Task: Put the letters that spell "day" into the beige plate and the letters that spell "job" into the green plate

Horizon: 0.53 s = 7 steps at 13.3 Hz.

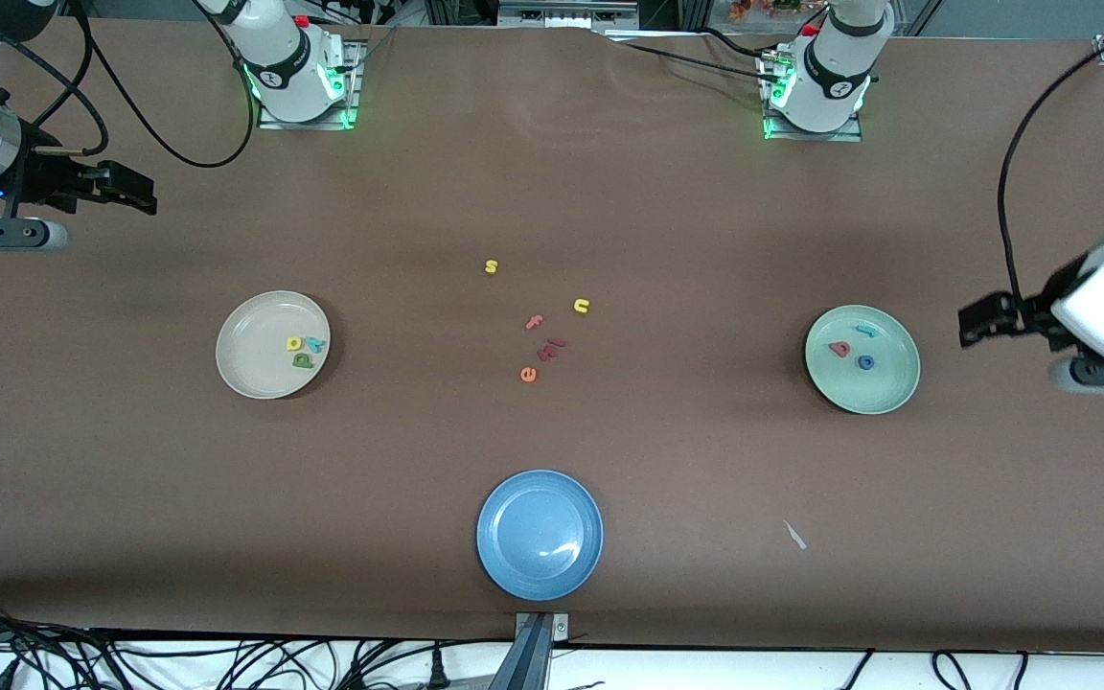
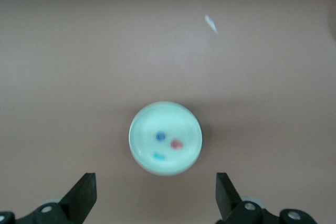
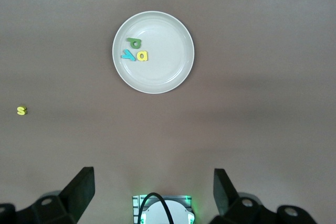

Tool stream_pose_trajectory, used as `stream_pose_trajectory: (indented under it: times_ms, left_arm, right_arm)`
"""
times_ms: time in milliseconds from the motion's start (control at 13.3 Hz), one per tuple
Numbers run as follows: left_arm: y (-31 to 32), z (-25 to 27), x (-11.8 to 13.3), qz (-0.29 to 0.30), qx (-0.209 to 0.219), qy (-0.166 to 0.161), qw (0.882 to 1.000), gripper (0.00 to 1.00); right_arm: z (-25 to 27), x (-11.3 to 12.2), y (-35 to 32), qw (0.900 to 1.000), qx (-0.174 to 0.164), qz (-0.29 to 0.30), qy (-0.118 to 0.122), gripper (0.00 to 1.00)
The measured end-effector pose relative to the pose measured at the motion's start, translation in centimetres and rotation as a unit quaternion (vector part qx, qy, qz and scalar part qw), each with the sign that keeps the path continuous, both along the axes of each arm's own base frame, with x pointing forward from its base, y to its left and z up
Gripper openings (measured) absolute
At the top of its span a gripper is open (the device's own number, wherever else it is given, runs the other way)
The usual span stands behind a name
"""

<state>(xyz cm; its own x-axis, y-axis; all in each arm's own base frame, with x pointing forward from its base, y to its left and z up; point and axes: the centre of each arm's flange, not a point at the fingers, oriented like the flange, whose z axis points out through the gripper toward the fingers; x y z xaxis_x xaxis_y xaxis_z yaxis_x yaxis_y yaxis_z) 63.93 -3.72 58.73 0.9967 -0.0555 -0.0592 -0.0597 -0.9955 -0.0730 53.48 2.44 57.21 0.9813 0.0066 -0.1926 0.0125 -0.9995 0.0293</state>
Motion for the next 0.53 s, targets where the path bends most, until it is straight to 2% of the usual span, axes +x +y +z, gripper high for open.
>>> stream_pose_trajectory:
  times_ms: [377,527]
  left_arm:
    - [-8.6,3.7,-3.5,-0.052,0.043,-0.014,0.998,1.0]
    - [-9.1,4.2,-4.3,-0.051,0.031,-0.006,0.998,1.0]
  right_arm:
    - [-0.4,0.9,0.4,1.0,0.0,0.004,-0.012,1.0]
    - [-0.2,1.4,0.4,1.0,-0.002,0.004,-0.02,1.0]
